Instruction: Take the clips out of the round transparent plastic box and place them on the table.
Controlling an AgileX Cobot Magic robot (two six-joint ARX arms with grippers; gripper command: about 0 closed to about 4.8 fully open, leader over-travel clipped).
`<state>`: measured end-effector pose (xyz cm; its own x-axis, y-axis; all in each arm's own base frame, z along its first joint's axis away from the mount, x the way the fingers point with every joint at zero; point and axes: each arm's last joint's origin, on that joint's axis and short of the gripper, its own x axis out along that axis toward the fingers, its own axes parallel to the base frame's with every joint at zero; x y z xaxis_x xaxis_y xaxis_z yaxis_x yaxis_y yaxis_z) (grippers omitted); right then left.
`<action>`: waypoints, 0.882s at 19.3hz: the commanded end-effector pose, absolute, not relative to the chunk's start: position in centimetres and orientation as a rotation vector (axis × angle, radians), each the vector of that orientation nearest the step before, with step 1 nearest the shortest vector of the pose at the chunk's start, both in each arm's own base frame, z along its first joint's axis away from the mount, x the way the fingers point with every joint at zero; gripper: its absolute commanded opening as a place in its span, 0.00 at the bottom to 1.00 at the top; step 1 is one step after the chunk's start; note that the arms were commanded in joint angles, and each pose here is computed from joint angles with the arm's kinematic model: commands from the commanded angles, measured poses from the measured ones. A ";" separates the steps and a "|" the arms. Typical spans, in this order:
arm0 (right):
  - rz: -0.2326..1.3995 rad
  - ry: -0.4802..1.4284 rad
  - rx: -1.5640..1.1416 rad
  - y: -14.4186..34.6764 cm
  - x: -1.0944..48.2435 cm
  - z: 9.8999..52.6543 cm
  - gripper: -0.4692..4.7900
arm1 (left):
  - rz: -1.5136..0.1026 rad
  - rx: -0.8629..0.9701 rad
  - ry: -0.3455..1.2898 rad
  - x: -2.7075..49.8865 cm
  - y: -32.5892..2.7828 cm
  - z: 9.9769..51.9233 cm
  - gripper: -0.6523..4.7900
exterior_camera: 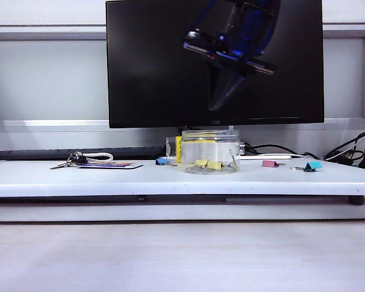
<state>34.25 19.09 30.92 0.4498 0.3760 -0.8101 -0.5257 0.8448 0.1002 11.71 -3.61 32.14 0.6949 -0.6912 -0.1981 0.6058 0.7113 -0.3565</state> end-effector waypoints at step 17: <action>0.741 0.936 -0.317 20.6 37.0 27.5 0.42 | -0.844 0.266 0.609 19.4 -15.3 30.0 0.52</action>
<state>36.95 20.60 27.10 0.3699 0.4321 -0.8225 -0.6732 0.7347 0.0832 19.39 -15.11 29.74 0.5045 -0.6089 -0.6121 0.7586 0.6512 -0.0225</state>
